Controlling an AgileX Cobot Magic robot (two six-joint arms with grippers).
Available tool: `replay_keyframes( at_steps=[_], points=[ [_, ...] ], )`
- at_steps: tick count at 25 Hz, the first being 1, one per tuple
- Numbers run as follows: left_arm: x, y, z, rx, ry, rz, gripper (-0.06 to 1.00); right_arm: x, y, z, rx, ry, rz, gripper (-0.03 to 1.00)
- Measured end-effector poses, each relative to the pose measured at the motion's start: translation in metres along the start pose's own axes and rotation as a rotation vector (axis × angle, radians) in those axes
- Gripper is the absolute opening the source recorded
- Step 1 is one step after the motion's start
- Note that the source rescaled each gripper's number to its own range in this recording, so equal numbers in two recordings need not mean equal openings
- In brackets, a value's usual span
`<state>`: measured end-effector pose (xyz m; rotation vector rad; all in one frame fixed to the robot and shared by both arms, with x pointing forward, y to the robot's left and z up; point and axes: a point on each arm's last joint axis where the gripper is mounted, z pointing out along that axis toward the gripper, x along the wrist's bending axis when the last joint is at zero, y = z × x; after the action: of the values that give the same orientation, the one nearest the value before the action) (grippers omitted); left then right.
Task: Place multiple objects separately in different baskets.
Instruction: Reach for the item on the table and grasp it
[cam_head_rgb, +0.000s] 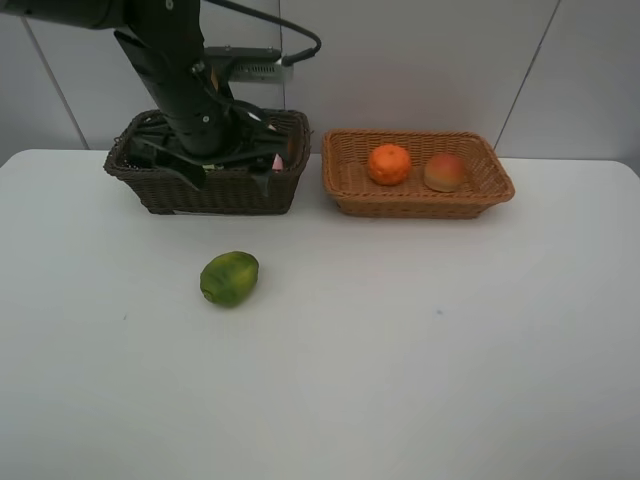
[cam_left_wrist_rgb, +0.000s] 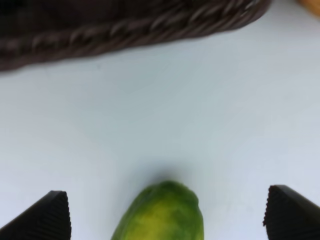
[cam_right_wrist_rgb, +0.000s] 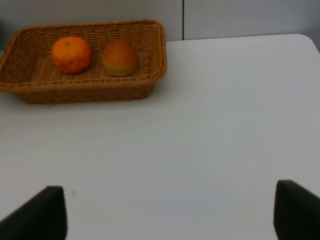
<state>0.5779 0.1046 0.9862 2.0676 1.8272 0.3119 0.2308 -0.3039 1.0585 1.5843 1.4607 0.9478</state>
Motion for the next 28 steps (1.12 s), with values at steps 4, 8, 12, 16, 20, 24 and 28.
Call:
replay_keyframes(
  at_steps=[4,8,12,16,20,24,28],
  points=[
    [0.005,-0.018,0.015,0.027,0.005,-0.041,1.0,0.0,0.0,0.0,0.0,0.0,0.0,0.83],
    [0.007,-0.023,0.018,0.048,0.008,0.021,1.0,0.0,0.0,0.0,0.0,0.0,0.0,0.83],
    [0.005,-0.029,0.017,0.108,-0.017,0.074,1.0,0.0,0.0,0.0,0.0,0.0,0.0,0.83],
    [0.004,-0.034,0.018,0.153,-0.038,0.095,1.0,0.0,0.0,0.0,0.0,0.0,0.0,0.83],
    [0.007,-0.048,0.025,0.199,-0.046,0.101,1.0,0.0,0.0,0.0,0.0,0.0,0.0,0.83],
    [0.008,-0.053,0.027,0.209,-0.06,0.197,1.0,0.0,0.0,0.0,0.0,0.0,0.0,0.83],
    [0.006,-0.05,0.028,0.175,-0.075,0.257,1.0,0.0,0.0,0.0,0.0,0.0,0.0,0.83]
  ],
)
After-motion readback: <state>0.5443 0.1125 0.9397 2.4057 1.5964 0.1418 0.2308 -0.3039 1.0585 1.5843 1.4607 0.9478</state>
